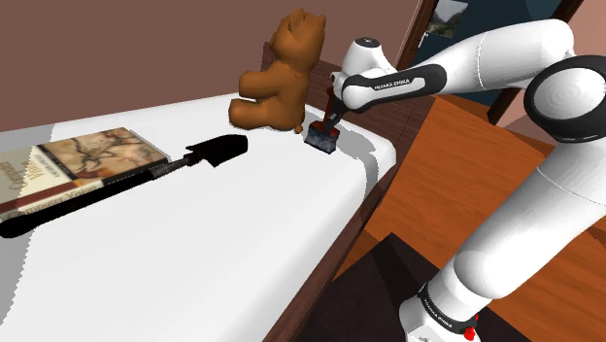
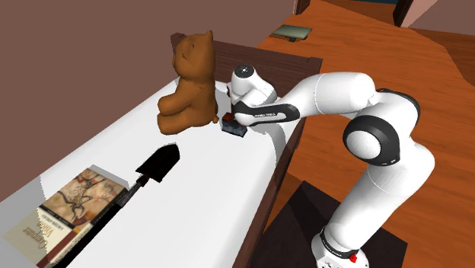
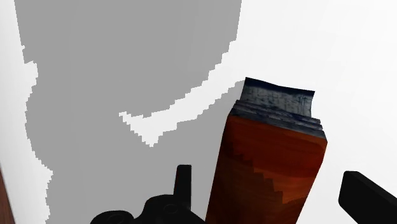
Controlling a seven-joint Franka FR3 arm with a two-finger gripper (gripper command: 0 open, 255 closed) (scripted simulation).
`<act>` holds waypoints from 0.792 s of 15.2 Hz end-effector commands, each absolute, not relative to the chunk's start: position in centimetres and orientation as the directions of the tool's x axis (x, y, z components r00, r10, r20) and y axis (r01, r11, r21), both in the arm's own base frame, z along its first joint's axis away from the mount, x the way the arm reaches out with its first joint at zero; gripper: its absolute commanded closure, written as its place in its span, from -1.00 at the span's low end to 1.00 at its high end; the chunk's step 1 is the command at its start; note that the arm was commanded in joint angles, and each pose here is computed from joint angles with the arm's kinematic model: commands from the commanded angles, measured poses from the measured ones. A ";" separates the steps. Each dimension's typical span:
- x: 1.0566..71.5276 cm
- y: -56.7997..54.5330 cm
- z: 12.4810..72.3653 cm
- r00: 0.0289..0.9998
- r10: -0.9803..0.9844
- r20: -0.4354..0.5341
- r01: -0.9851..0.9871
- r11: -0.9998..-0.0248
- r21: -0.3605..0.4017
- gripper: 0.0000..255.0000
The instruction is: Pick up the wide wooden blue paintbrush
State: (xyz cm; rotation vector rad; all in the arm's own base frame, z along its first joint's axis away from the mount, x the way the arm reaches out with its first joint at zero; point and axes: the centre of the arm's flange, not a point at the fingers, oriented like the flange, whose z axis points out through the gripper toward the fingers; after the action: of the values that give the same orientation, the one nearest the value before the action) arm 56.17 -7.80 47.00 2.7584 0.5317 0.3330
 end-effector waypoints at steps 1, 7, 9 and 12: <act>56.1 -7.7 46.1 0.904 0.394 0.167 0.321 -0.882 0.343 -1.00; 56.1 -7.7 46.2 0.904 0.394 0.167 0.321 -0.882 0.343 1.00; 56.1 -7.7 46.1 0.904 0.394 0.167 0.321 -0.882 0.343 1.00; 56.1 -7.7 46.1 0.904 0.394 0.167 0.321 -0.882 0.343 1.00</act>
State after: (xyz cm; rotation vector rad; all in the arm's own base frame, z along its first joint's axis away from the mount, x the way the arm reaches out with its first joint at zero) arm 56.09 -7.74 46.24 2.7574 0.5305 0.3364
